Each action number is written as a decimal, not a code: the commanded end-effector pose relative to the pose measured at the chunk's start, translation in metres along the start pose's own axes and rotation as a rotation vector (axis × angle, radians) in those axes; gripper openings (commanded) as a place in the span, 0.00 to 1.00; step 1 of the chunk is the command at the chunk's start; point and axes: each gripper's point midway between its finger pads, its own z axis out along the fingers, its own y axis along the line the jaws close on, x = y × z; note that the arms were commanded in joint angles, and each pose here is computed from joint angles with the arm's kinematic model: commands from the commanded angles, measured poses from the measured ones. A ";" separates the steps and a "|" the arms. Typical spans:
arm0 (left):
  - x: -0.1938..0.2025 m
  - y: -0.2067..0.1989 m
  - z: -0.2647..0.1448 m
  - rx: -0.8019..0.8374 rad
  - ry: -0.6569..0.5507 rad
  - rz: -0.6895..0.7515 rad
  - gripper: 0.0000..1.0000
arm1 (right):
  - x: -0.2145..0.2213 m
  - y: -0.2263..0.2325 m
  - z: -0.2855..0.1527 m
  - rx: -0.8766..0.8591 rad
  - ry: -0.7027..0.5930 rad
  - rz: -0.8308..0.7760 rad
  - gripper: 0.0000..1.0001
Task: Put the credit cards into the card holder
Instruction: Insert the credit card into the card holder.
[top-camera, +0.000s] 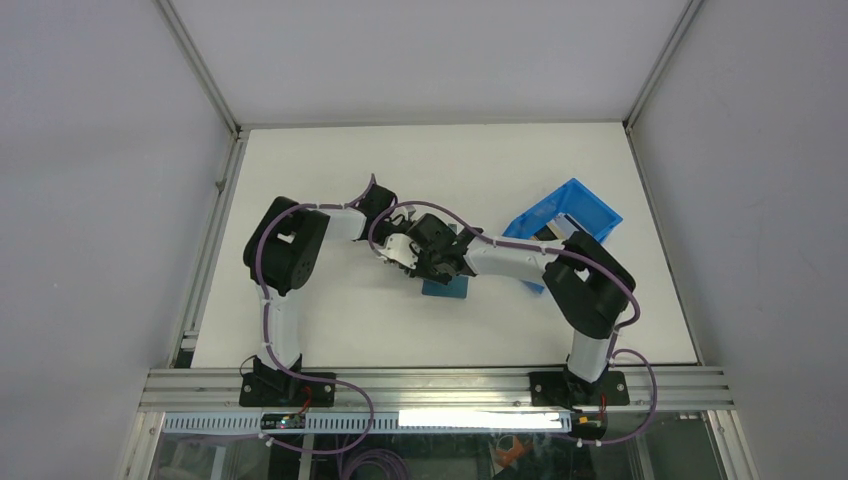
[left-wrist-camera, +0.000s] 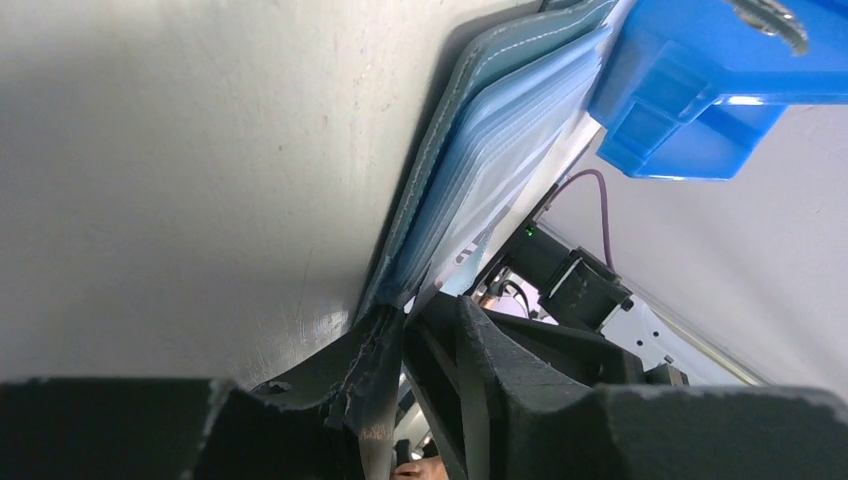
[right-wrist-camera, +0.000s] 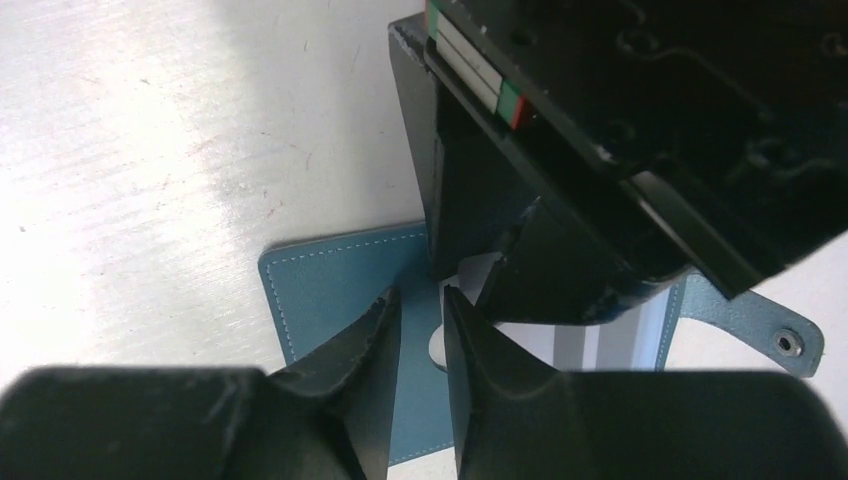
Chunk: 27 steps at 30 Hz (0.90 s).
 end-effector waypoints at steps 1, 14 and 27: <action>-0.004 0.006 0.004 -0.026 -0.009 -0.008 0.29 | -0.017 -0.025 -0.001 0.112 -0.024 0.003 0.29; -0.005 0.010 0.006 -0.035 -0.021 -0.019 0.30 | -0.011 -0.023 -0.020 0.070 -0.009 -0.018 0.39; -0.005 0.009 0.005 -0.029 -0.026 -0.019 0.29 | 0.016 -0.024 -0.028 0.029 0.048 0.054 0.14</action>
